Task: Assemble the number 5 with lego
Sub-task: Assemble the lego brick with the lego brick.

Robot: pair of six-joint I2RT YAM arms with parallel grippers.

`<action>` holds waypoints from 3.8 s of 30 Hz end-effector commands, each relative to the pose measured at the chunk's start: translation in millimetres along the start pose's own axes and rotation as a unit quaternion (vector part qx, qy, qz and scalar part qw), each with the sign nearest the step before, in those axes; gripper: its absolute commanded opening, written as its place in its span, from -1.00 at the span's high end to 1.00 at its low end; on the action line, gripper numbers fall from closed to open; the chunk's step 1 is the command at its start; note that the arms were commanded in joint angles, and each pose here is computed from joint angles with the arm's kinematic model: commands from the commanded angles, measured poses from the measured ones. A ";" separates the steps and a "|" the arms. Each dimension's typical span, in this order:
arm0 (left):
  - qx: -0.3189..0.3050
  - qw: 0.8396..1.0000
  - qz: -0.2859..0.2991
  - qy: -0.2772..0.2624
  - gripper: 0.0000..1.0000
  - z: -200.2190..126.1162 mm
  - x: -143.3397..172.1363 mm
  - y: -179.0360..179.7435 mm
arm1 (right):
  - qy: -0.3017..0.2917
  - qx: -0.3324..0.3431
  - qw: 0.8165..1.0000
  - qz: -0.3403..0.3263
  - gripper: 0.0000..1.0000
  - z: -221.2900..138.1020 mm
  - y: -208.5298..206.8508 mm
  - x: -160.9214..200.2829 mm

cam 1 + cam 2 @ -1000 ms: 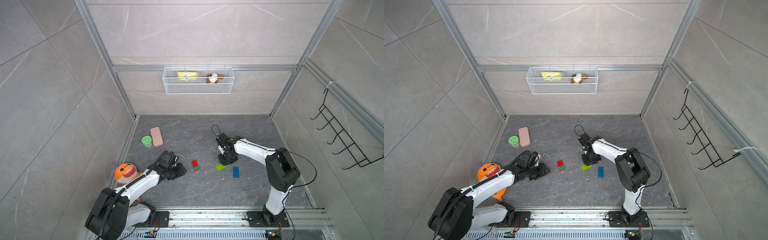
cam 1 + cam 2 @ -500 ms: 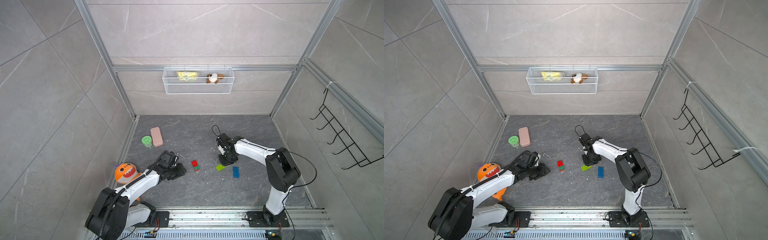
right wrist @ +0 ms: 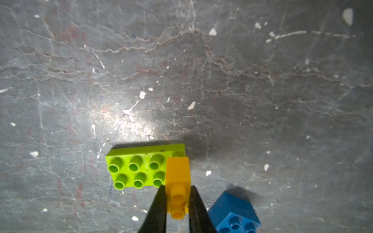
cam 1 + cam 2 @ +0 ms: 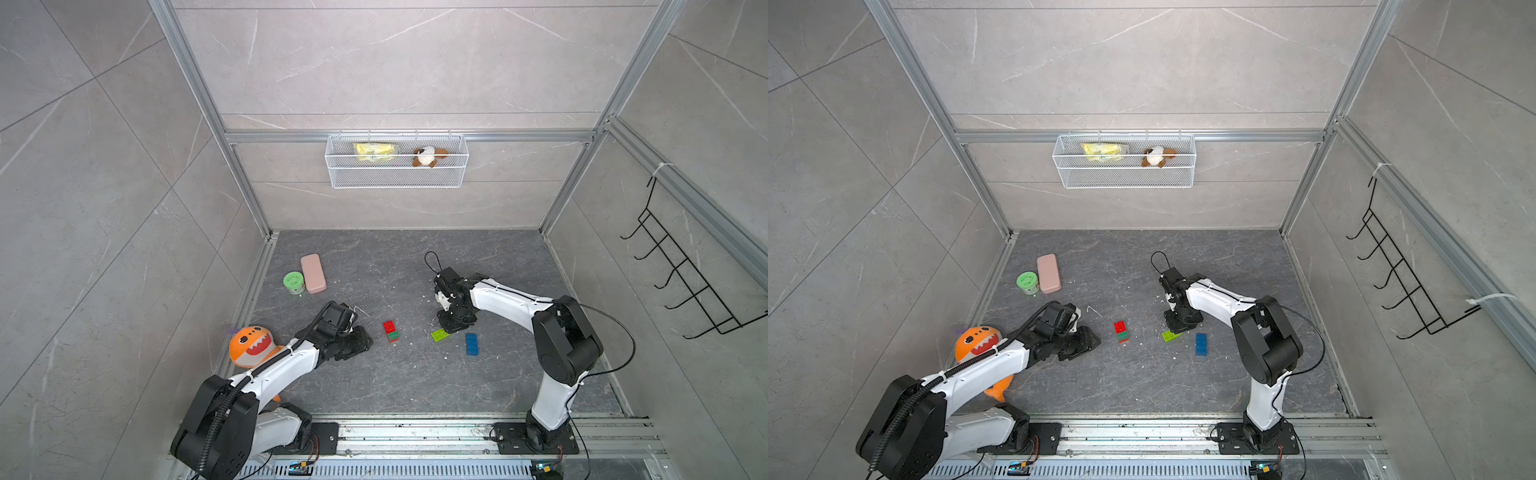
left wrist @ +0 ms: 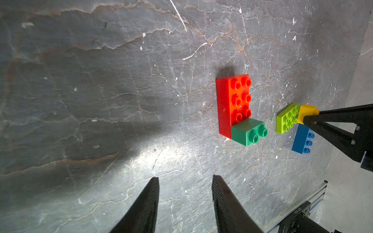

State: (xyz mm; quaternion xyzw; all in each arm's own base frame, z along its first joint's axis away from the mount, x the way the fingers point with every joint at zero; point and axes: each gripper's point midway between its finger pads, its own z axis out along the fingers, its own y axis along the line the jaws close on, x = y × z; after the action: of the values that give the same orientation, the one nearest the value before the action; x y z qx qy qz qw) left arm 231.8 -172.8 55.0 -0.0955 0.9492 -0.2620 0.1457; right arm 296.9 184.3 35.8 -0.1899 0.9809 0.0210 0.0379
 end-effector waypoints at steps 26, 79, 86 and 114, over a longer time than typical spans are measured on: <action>-0.007 1.000 -0.011 0.000 0.05 2.8 3.6 6.1 | 0.117 0.038 0.992 -0.008 0.64 25.6 1.1 30.0; -0.011 1.000 -0.017 -0.007 0.05 1.5 4.9 10.7 | 0.172 0.038 0.984 0.021 0.70 52.5 5.1 40.9; -0.011 1.000 -0.017 -0.009 0.05 0.4 5.8 11.6 | 0.168 0.036 0.984 0.035 0.71 55.8 6.7 40.6; -0.008 1.000 -0.012 -0.008 0.05 -1.2 5.7 9.7 | 0.089 -0.039 0.980 0.175 0.18 27.9 35.5 16.0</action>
State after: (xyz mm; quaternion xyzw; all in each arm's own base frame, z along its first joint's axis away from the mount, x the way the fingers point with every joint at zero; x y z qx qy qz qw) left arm 223.5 -163.8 43.6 -0.1125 0.9512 -0.2497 0.1422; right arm 284.3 207.1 25.6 -0.0314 0.9978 0.0412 -0.0408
